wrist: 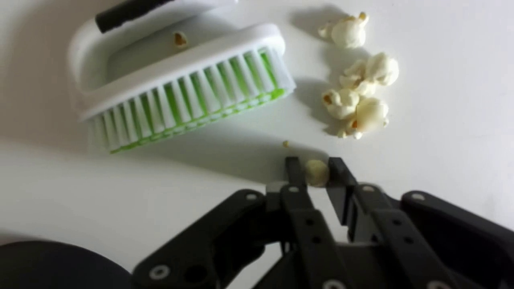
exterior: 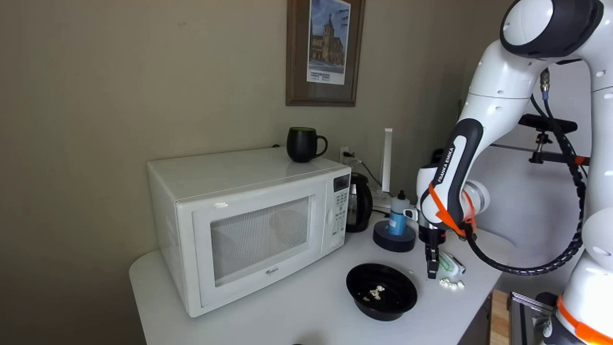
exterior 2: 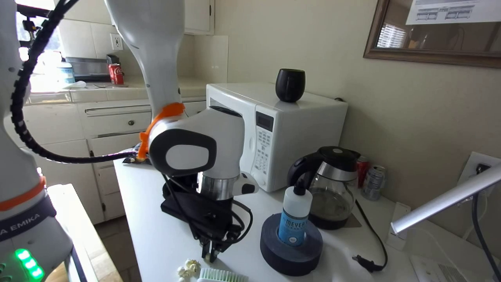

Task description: Put the white objects inside the black bowl

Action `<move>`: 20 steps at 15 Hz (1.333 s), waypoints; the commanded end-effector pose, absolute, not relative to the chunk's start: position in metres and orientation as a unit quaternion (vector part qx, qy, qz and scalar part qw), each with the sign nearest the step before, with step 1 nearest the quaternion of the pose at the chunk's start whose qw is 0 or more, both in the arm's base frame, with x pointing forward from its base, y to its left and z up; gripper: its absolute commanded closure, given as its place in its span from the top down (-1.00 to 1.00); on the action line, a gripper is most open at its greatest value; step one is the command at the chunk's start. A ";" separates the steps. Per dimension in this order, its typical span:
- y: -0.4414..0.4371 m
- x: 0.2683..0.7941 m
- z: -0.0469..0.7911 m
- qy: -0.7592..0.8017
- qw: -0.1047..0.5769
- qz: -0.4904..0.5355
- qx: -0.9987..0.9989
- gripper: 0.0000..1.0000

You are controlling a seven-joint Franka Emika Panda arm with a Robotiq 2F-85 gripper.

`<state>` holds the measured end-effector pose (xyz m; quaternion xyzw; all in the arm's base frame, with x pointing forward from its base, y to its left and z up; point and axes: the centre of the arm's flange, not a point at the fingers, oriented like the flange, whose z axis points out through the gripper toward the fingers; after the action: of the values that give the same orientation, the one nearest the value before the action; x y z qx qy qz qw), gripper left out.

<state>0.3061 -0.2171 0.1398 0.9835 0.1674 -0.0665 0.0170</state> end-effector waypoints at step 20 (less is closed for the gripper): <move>-0.184 0.302 0.161 0.236 0.042 -0.060 0.969 0.16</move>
<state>0.3290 -0.1925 0.1531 0.9678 0.2427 -0.0555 0.0379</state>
